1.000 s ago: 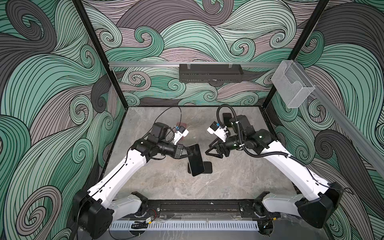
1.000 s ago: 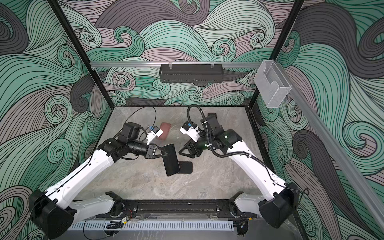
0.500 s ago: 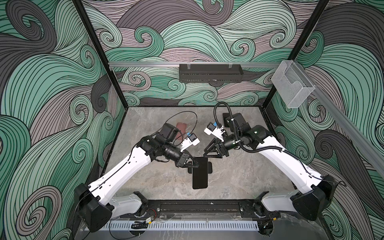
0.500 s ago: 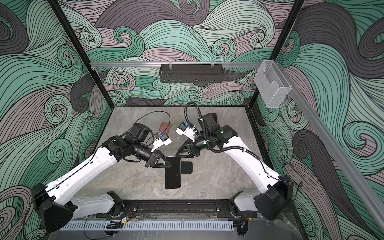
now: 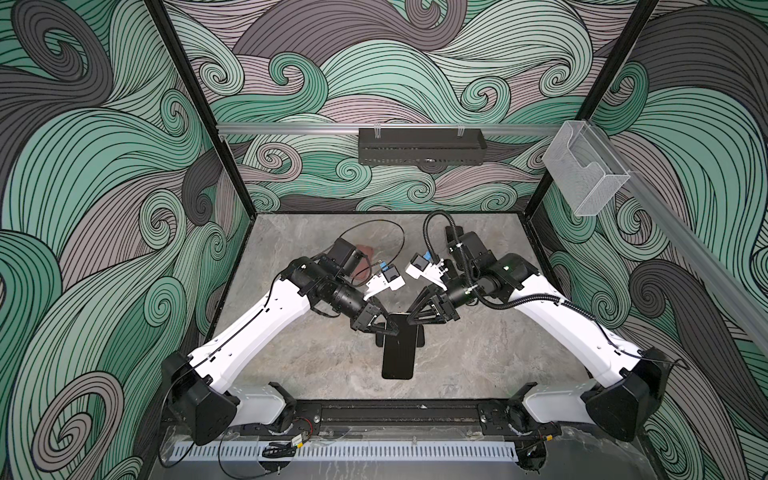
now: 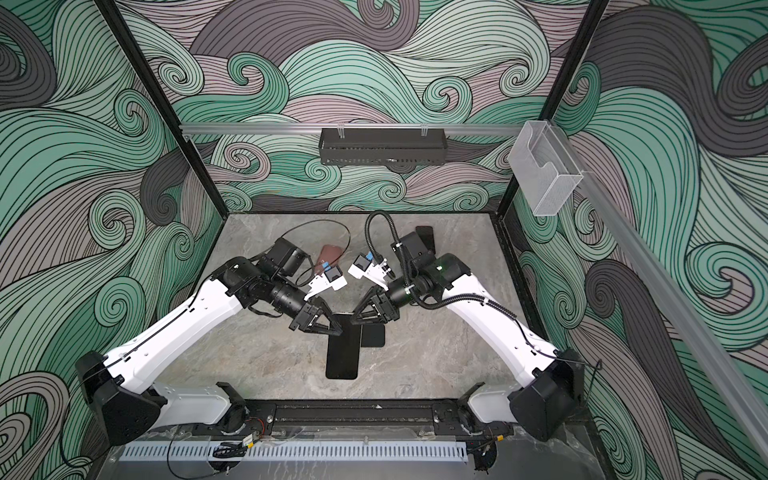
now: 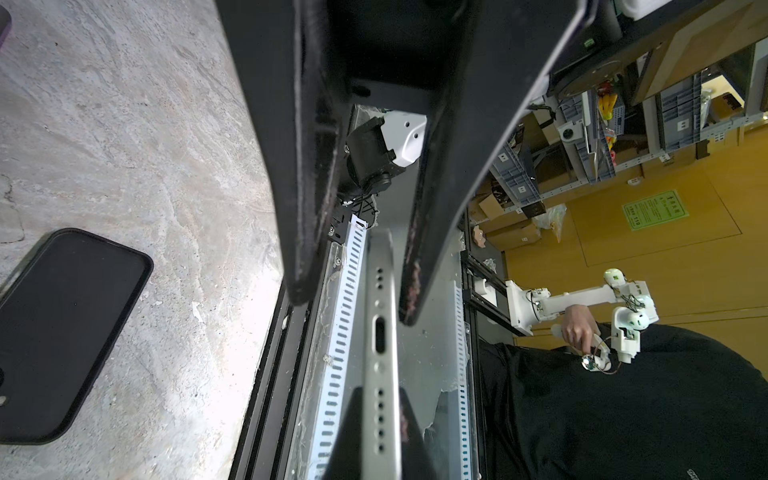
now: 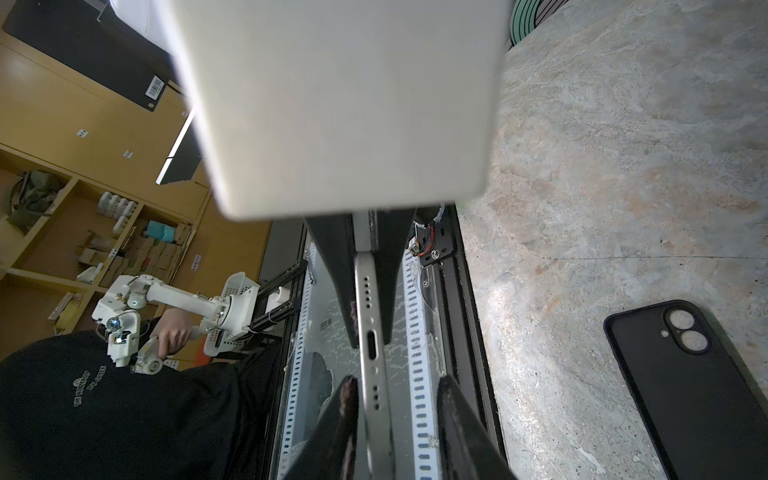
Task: Put the phone into the phone case
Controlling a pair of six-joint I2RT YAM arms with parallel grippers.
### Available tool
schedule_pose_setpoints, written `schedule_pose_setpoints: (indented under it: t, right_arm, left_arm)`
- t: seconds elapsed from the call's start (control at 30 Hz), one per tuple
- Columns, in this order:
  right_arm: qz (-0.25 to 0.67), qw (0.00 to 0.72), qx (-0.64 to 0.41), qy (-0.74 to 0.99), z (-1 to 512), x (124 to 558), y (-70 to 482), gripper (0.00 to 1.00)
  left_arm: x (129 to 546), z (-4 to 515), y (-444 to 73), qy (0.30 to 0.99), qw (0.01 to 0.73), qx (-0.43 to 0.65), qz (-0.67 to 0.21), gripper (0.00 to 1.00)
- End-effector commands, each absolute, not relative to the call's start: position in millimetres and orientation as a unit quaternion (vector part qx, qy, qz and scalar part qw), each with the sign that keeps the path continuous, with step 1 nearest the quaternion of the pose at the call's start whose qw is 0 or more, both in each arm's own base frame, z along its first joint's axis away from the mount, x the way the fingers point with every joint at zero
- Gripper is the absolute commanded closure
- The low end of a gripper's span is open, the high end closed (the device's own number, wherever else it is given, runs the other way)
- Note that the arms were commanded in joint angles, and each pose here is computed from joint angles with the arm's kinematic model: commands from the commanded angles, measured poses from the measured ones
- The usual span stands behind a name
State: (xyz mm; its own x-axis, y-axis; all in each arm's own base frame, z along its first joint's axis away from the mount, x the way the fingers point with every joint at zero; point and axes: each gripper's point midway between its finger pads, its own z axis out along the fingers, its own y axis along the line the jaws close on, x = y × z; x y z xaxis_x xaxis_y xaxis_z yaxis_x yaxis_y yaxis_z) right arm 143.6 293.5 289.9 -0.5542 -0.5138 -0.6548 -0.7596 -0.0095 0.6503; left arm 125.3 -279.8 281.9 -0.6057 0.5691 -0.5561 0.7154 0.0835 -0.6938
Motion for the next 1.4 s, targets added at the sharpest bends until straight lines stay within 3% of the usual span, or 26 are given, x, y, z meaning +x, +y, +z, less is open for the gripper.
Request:
schedule_pose_setpoints:
  t: [0.0,0.4,0.53,0.77,0.9,1.17,1.37]
  right_arm:
    - [0.563,0.1,-0.469,0.673,293.0,130.7,293.0,0.71]
    - [0.582,0.119,-0.458,0.662,298.4,135.0,299.0,0.94]
    - [0.578,0.137,-0.451,0.666,300.2,141.6,301.4,1.0]
    - [0.561,0.183,-0.424,0.687,302.0,166.4,304.5,1.0]
    - [0.558,0.21,-0.408,0.692,306.9,180.3,304.4,1.0]
    - [0.572,0.287,-0.328,0.695,330.7,225.7,295.5,1.0]
    - [0.595,0.316,-0.305,0.673,350.6,233.3,291.5,1.0]
  left_arm:
    - [116.0,297.9,-279.8,0.707,0.067,0.458,-0.534,1.0]
    - [125.7,297.6,-281.0,0.716,0.108,0.452,-0.52,0.98]
    - [129.5,296.2,-280.6,0.72,0.131,0.446,-0.515,0.85]
    - [144.9,292.5,-277.4,0.732,0.193,0.421,-0.5,0.48]
    - [162.6,287.6,-270.4,0.759,0.242,0.375,-0.474,0.39]
    - [192.2,283.9,-253.8,0.774,0.333,0.258,-0.473,0.37]
    - [204.2,293.4,-246.5,0.753,0.379,0.195,-0.5,0.35]
